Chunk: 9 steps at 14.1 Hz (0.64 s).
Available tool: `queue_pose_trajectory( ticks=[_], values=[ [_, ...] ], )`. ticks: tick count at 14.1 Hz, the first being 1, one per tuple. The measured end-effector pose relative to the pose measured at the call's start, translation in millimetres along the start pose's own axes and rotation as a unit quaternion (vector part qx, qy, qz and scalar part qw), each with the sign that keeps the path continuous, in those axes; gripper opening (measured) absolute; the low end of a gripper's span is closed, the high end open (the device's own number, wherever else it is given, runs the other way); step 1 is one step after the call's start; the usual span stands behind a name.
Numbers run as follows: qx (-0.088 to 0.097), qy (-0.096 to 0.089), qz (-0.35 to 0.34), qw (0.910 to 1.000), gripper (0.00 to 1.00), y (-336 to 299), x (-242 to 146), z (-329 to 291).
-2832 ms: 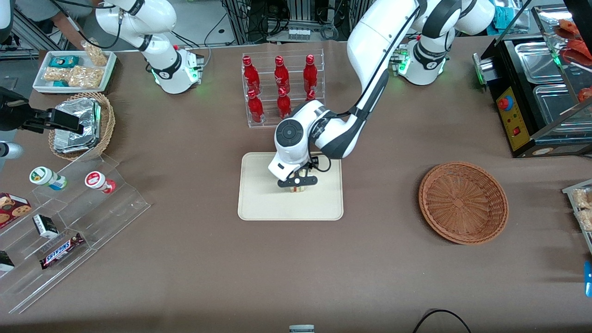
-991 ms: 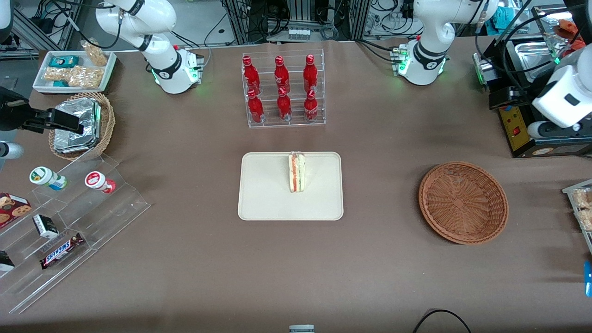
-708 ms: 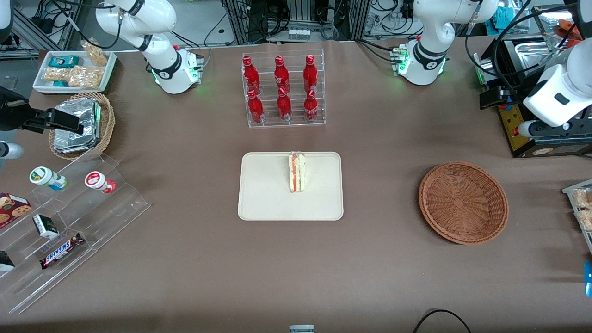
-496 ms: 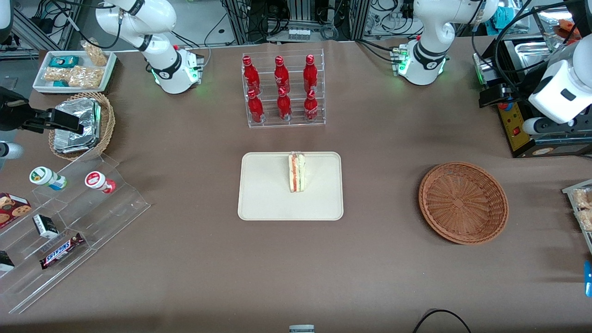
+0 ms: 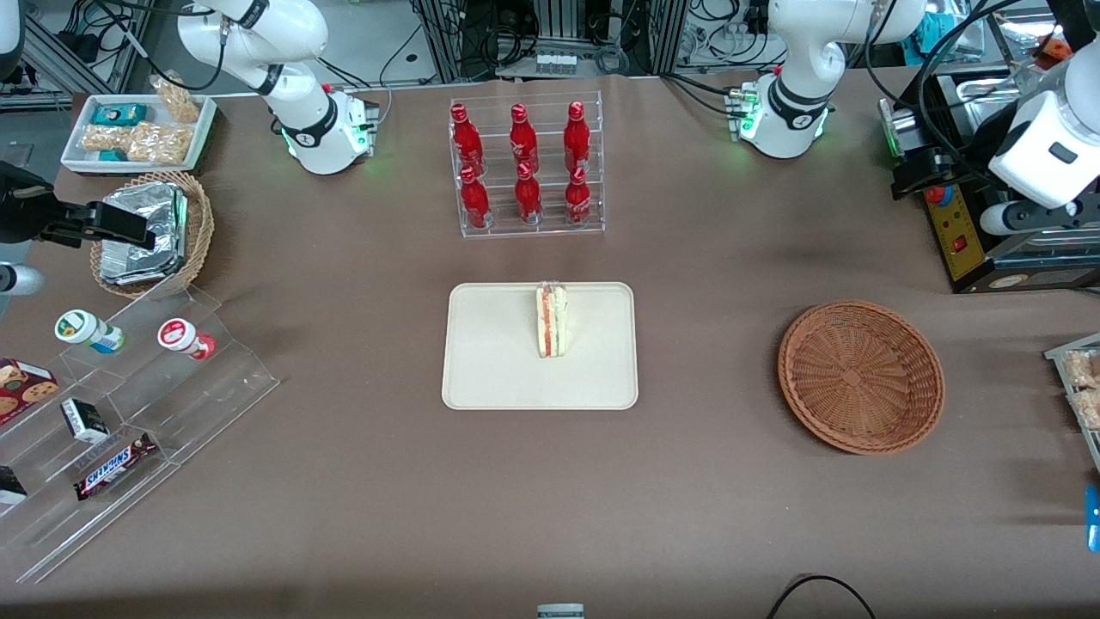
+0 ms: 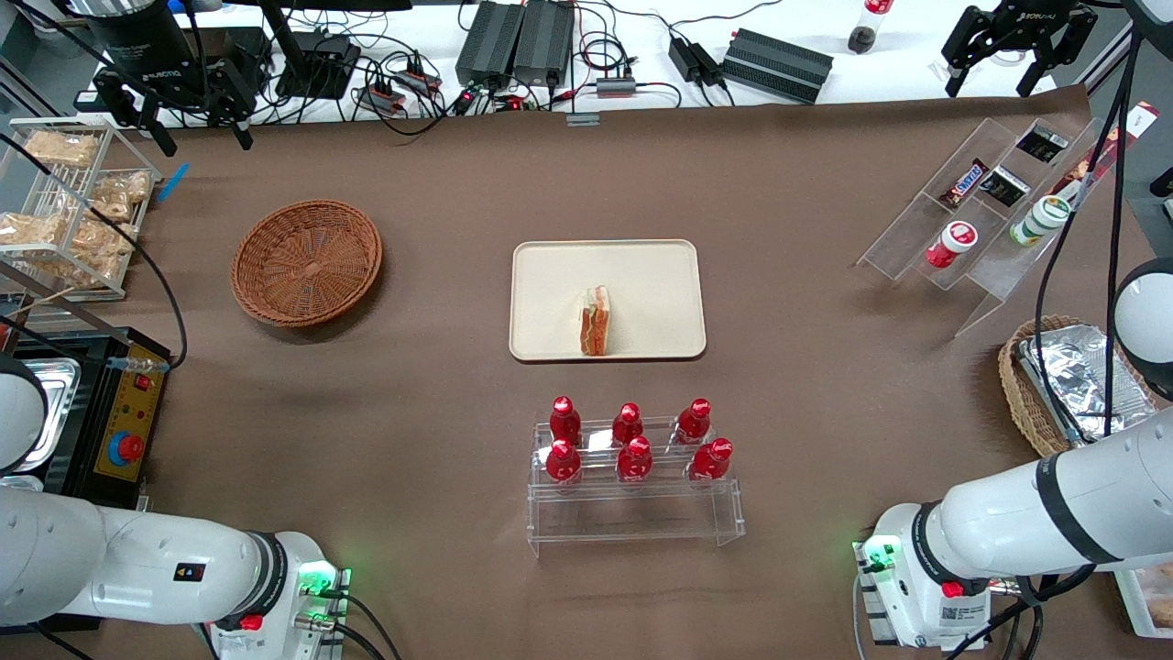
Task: Place sandwich from basket to tray
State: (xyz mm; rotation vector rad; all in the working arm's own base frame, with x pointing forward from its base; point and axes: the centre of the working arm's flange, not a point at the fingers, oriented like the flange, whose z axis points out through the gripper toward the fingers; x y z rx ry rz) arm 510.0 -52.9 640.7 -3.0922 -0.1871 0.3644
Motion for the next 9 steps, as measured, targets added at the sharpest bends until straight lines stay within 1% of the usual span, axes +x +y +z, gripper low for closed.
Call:
queue_pose_trajectory(
  ticks=[2,4,5,6,9],
  values=[
    [0.01,0.005,-0.006,0.9999,1.0,4.2,1.1,1.3],
    [0.029,0.009,-0.002,0.9995,1.0,9.9,1.0,3.2],
    [0.036,0.011,0.0,0.9993,1.0,13.5,0.2,3.2],
    [0.039,0.012,0.003,0.9992,1.0,16.4,-0.5,3.2],
    [0.04,0.013,0.008,0.9991,1.0,19.2,-1.0,3.1]
  ],
)
